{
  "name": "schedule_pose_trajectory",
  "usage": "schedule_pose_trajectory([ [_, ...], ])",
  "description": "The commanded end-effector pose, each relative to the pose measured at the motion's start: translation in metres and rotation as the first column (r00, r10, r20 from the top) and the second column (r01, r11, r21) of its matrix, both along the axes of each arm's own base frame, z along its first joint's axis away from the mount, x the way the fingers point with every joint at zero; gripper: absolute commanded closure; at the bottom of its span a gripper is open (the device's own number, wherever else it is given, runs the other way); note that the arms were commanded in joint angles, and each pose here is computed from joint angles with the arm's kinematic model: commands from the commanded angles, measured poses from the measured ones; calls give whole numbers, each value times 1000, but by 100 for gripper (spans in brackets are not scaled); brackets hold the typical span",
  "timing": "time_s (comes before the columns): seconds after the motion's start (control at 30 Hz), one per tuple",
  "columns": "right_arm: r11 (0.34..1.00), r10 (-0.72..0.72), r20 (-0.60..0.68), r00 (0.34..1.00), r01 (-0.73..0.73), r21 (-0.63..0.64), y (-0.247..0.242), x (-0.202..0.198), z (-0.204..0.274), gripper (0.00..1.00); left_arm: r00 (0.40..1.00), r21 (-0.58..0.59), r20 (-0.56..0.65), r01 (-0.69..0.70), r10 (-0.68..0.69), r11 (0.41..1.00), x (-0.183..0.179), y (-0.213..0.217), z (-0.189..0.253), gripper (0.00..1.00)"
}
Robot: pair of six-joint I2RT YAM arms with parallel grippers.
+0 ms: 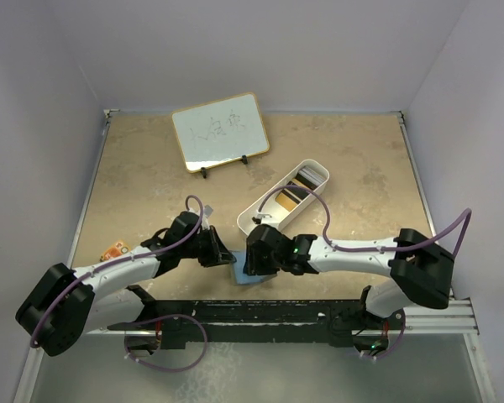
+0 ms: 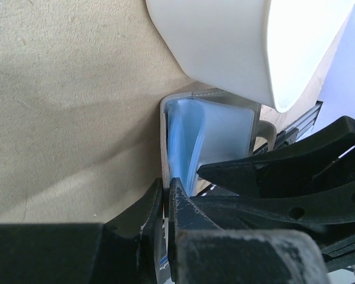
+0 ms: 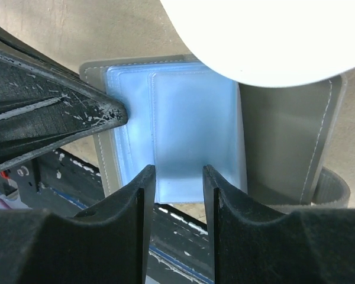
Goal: Put the credit cards into the card holder
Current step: Open the card holder at the center of the board.
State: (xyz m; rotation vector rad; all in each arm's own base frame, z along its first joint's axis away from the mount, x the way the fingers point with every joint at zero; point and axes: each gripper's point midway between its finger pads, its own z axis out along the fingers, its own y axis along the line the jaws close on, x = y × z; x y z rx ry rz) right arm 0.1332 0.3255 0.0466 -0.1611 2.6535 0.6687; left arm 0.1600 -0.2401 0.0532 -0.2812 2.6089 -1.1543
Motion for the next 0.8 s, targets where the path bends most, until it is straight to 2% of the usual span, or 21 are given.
schedule_pose_trajectory([
  [0.0, 999, -10, 59, 998, 12, -36, -11, 8, 12, 61, 998, -23, 53, 31, -30, 999, 6, -6, 17, 100],
  [0.53, 984, -39, 91, 995, 54, -172, -45, 11, 23, 61, 997, -3, 48, 57, -56, 998, 3, -5, 14, 100],
  [0.77, 969, -53, 94, 994, 74, -237, -63, 9, 13, 61, 996, -4, 41, 83, -83, 997, 1, -8, 11, 100],
])
